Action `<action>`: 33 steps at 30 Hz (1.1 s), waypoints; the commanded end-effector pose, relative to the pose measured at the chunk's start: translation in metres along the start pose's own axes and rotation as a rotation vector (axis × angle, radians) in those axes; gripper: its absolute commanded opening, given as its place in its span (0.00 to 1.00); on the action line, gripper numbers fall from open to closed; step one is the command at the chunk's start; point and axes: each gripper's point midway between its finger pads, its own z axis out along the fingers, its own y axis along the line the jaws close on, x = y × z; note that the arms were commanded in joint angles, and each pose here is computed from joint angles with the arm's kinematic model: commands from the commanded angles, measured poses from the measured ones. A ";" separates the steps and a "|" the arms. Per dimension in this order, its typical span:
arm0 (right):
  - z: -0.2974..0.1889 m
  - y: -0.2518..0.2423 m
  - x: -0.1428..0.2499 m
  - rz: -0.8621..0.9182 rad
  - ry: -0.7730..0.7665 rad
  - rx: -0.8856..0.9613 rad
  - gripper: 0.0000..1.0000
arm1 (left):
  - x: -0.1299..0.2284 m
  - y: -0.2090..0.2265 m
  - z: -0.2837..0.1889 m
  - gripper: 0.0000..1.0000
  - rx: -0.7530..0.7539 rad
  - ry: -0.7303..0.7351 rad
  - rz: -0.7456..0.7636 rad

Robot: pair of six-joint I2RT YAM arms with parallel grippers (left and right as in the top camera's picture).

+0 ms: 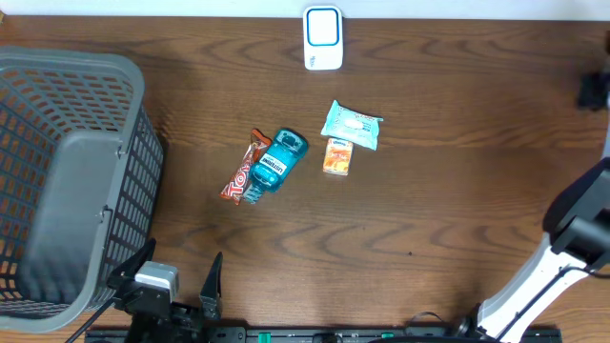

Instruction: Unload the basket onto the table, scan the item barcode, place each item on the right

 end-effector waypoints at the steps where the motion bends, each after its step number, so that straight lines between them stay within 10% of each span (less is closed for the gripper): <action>1: -0.098 0.124 -0.062 -0.048 -0.303 -0.611 0.99 | 0.000 -0.001 0.000 1.00 0.002 -0.002 -0.002; 11: -0.200 0.319 -0.013 -0.233 -0.126 -1.270 0.99 | 0.000 -0.001 0.000 1.00 0.002 -0.002 -0.002; 15: -0.177 0.358 0.018 -0.100 0.162 -1.181 0.92 | 0.000 -0.001 0.000 1.00 0.002 -0.002 -0.002; 18: -0.153 0.387 0.043 0.076 0.401 -1.058 0.69 | 0.000 -0.001 0.000 1.00 0.002 -0.002 -0.002; 30: -0.098 0.456 0.122 0.057 0.672 -0.870 0.73 | 0.000 -0.001 0.000 1.00 0.002 -0.002 -0.002; 33: -0.082 0.459 0.133 0.032 0.678 -0.806 0.36 | 0.000 -0.001 0.000 1.00 0.002 -0.002 -0.002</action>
